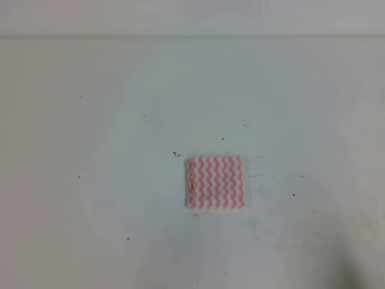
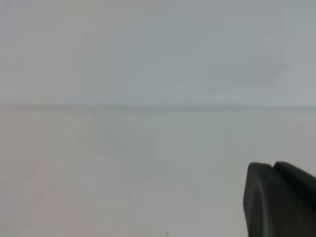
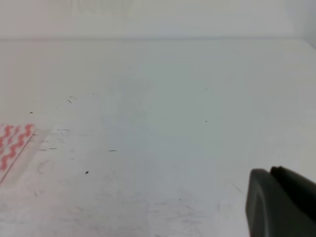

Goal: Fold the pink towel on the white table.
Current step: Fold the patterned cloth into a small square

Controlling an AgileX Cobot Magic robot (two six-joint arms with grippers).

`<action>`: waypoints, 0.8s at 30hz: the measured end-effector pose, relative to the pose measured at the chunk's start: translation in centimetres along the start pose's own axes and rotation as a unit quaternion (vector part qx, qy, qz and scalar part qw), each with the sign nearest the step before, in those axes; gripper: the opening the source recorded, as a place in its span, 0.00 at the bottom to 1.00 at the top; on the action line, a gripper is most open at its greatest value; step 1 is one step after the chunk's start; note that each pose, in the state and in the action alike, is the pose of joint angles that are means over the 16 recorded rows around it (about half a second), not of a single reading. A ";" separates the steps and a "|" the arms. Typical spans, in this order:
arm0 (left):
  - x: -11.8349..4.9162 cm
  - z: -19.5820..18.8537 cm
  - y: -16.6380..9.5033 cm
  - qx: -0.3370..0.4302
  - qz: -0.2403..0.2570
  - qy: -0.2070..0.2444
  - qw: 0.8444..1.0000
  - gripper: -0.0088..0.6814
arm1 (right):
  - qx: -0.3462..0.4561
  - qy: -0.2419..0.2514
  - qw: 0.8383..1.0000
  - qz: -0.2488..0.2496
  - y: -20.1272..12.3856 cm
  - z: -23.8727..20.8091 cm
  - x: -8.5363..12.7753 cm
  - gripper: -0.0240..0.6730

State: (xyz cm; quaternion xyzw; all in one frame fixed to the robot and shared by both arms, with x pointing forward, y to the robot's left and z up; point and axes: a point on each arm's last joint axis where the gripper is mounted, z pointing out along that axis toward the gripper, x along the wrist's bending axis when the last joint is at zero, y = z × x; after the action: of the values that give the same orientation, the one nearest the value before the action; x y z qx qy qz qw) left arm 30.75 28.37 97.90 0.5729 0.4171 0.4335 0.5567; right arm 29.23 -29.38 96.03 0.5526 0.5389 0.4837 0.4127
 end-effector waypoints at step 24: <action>0.3 -1.8 -2.3 0.102 0.001 0.060 0.993 0.01 | -0.003 0.000 1.000 -0.001 0.1 0.0 0.0 0.01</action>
State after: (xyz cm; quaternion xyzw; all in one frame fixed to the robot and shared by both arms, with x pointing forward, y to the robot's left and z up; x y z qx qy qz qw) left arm 29.16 29.22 95.64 0.5998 0.4914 0.4229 0.4690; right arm 29.21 -29.39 96.14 0.5507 0.5381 0.4850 0.4147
